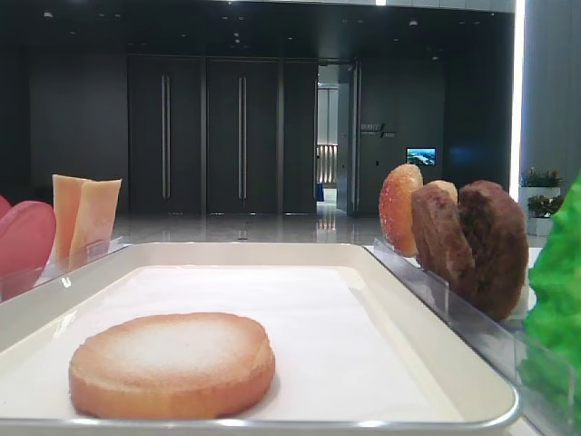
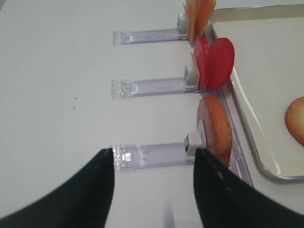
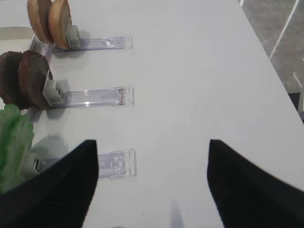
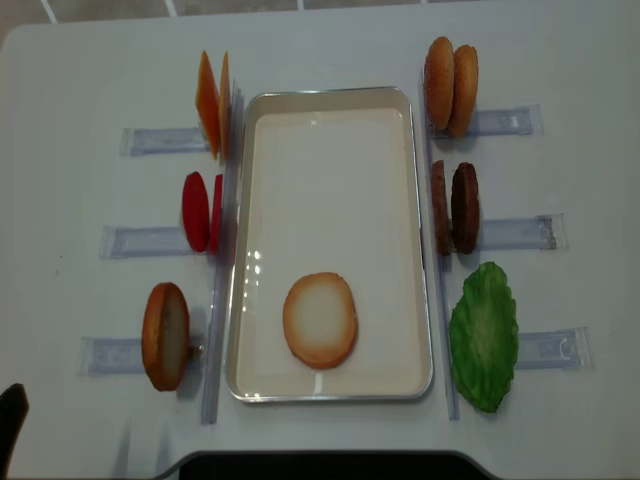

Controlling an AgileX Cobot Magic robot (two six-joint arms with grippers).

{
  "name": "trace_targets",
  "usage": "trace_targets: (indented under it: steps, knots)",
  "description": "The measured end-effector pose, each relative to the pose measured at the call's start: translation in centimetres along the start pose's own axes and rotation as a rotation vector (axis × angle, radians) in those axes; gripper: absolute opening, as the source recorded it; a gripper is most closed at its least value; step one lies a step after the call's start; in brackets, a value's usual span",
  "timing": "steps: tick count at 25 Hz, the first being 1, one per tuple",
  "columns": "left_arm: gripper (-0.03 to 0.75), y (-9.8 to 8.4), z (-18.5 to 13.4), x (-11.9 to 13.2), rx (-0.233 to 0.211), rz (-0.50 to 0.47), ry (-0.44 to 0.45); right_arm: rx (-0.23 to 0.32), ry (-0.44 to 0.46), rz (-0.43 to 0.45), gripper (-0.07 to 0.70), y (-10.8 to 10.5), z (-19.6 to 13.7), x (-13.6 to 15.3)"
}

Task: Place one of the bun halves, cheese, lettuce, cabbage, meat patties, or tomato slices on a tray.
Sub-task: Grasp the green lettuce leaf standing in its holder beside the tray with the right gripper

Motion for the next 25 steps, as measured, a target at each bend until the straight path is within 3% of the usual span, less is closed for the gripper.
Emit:
trace_targets:
  steps: [20, 25]
  knots:
    - [0.408, 0.0, 0.0, 0.0, 0.000, 0.000, 0.000, 0.001, 0.002, 0.003, 0.465, 0.0, 0.0, 0.0]
    - [0.408, 0.0, 0.0, 0.0, 0.000, 0.000, 0.000, 0.021, 0.094, 0.066, 0.465, 0.3, 1.0, 0.8]
Point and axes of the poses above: a point on each arm's last joint axis where the gripper is mounted, x pointing out along that axis toward the gripper, y along the wrist's bending axis when the last joint is at zero, z = x × y, the point moved 5 cm from there along x, pointing out along that axis toward the gripper, and after that the axes turned 15 degrees about -x, right-handed, at the moved point
